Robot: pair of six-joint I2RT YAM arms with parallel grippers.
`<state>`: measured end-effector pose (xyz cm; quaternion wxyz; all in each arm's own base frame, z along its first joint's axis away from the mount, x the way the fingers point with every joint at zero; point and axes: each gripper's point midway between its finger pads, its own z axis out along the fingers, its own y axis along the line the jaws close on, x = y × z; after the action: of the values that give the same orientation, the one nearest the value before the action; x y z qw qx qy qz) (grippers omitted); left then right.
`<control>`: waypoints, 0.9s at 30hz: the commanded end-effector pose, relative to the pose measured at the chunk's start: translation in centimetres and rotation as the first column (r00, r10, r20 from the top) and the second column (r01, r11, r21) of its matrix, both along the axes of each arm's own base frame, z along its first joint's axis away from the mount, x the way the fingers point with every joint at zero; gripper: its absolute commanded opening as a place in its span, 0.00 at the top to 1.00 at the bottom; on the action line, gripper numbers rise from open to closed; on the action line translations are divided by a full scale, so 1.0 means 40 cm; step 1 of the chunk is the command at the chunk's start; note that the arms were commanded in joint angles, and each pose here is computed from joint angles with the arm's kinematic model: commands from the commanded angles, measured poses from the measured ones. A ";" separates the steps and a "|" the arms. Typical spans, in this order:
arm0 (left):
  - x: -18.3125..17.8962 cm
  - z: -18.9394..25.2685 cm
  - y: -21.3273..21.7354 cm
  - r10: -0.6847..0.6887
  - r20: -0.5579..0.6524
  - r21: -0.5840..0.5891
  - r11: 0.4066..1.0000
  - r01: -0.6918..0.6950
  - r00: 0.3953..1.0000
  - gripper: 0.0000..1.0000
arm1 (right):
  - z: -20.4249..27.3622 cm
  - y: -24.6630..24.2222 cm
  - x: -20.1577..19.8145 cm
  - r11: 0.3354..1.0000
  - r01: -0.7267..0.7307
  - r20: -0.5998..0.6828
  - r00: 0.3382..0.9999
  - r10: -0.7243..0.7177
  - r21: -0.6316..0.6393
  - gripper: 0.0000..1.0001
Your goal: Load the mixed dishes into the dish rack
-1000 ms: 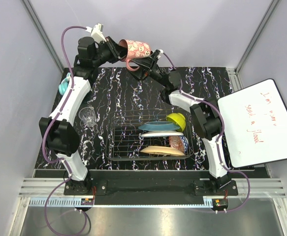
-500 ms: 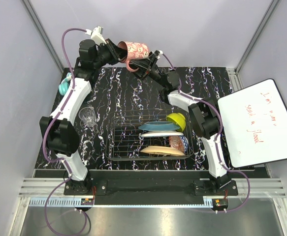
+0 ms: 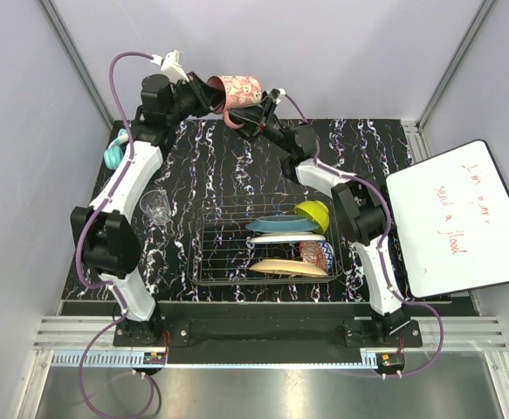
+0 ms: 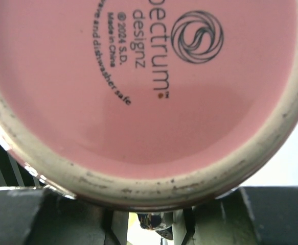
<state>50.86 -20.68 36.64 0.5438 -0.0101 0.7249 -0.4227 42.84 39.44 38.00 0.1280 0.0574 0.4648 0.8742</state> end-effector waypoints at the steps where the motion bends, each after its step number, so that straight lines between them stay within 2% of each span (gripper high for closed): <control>1: -0.116 0.014 -0.124 -0.208 0.039 0.031 0.978 0.207 0.977 1.00 | 0.161 -0.055 -0.154 0.979 -0.119 0.240 0.968 0.078 0.163 0.63; 6: -0.119 0.029 -0.124 -0.213 0.055 0.038 0.977 0.211 0.976 1.00 | 0.153 -0.054 -0.155 0.981 -0.119 0.235 0.969 0.080 0.154 0.79; 9: -0.123 0.028 -0.125 -0.221 0.058 0.048 0.975 0.218 0.974 1.00 | 0.160 -0.057 -0.161 0.982 -0.118 0.253 0.964 0.079 0.145 0.95; 10: -0.126 0.029 -0.123 -0.222 0.055 0.054 0.974 0.219 0.974 0.97 | 0.162 -0.064 -0.156 0.985 -0.109 0.258 0.964 0.071 0.135 1.00; 12: -0.126 0.025 -0.110 -0.219 0.044 0.069 0.974 0.216 0.975 0.92 | 0.169 -0.073 -0.166 0.990 -0.093 0.291 0.955 0.058 0.110 1.00; 16: -0.149 0.020 -0.068 -0.219 0.030 0.105 0.971 0.215 0.975 0.77 | 0.164 -0.108 -0.155 0.997 -0.033 0.308 0.951 0.008 0.076 1.00; 19: -0.171 -0.004 -0.033 -0.219 0.016 0.134 0.967 0.215 0.976 0.75 | 0.174 -0.114 -0.161 0.999 -0.007 0.341 0.940 -0.011 0.050 1.00; 21: -0.189 -0.026 -0.009 -0.216 -0.008 0.143 0.966 0.215 0.976 0.68 | 0.176 -0.114 -0.163 1.000 0.010 0.366 0.930 -0.019 0.027 1.00; 22: -0.194 -0.046 0.003 -0.212 -0.025 0.153 0.965 0.213 0.977 0.63 | 0.179 -0.115 -0.165 1.000 0.013 0.373 0.928 -0.020 0.020 1.00; 23: -0.199 -0.051 0.021 -0.208 -0.035 0.152 0.966 0.211 0.978 0.49 | 0.173 -0.113 -0.165 1.000 0.019 0.385 0.923 -0.020 0.008 1.00; 27: -0.246 -0.062 0.071 -0.208 -0.066 0.169 0.962 0.217 0.976 0.34 | 0.153 -0.119 -0.147 0.999 0.039 0.374 0.927 -0.030 -0.017 1.00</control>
<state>44.87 -18.92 33.02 0.4891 0.0566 0.7720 -0.4020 39.94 38.74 35.90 0.1043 -0.0140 0.5349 0.8383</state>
